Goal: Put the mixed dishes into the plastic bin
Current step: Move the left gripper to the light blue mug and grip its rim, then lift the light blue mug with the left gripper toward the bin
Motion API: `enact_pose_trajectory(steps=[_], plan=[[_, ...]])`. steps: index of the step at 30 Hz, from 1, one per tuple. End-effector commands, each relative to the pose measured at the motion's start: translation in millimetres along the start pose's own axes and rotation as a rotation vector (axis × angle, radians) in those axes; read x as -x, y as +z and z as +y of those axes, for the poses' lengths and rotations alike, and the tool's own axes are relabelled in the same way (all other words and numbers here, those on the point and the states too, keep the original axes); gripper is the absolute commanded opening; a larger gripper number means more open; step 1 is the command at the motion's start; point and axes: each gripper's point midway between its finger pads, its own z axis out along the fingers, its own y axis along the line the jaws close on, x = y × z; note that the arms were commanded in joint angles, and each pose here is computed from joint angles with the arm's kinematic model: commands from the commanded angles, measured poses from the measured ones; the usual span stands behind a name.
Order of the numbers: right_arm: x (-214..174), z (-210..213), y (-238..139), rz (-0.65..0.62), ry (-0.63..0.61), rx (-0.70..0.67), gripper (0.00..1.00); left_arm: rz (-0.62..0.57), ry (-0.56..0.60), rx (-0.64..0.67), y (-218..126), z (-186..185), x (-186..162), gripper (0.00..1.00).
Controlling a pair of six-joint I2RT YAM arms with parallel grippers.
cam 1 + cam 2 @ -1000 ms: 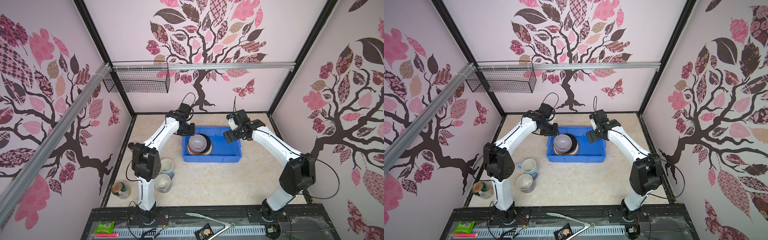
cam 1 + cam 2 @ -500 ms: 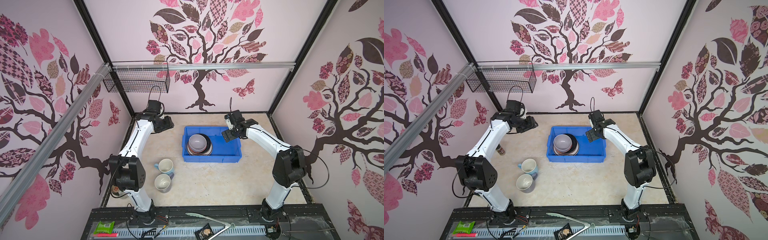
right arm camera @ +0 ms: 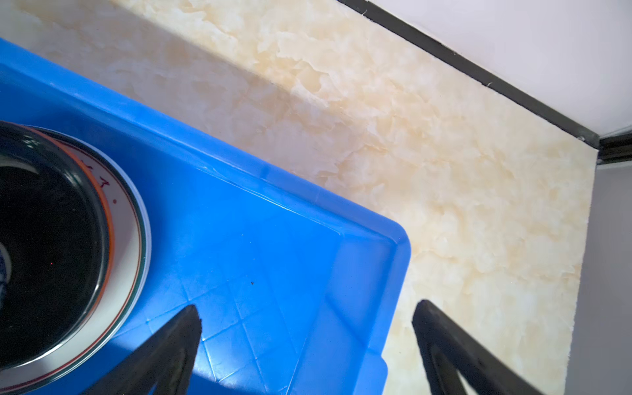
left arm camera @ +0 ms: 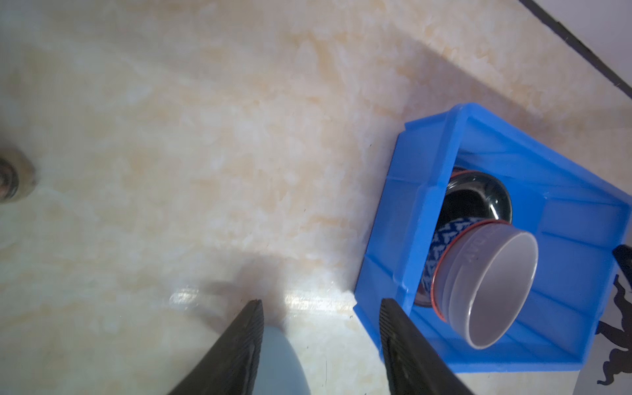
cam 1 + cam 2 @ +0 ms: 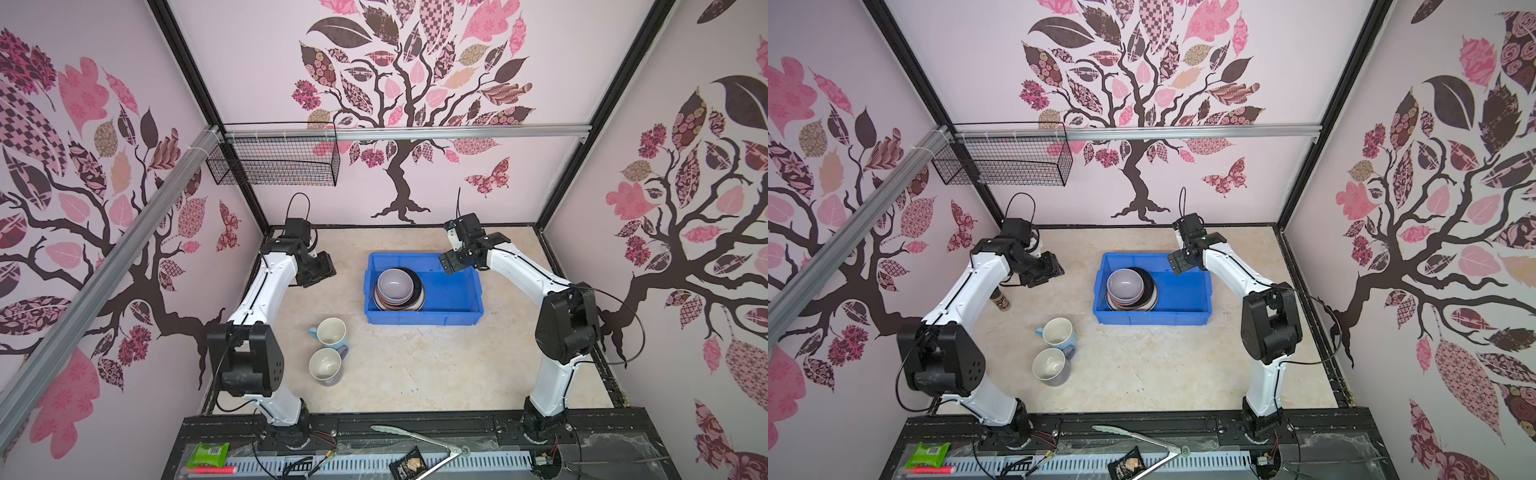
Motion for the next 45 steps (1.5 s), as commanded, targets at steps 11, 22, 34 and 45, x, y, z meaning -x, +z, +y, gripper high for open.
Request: enact_pose_trajectory(steps=[11,22,34,45], plan=[[14,24,-13,-0.047,0.039,0.162,0.99,0.082,-0.136,0.067,-23,39,-96,0.61],[12,18,-27,-0.064,0.069,0.141,0.99,0.189,-0.123,0.061,6,47,-134,0.56],[-15,18,-25,-0.025,0.098,0.124,1.0,0.23,-0.094,0.072,26,48,-145,0.43],[-11,8,-35,-0.044,0.101,0.079,0.99,0.226,-0.072,0.075,36,42,-124,0.17]])
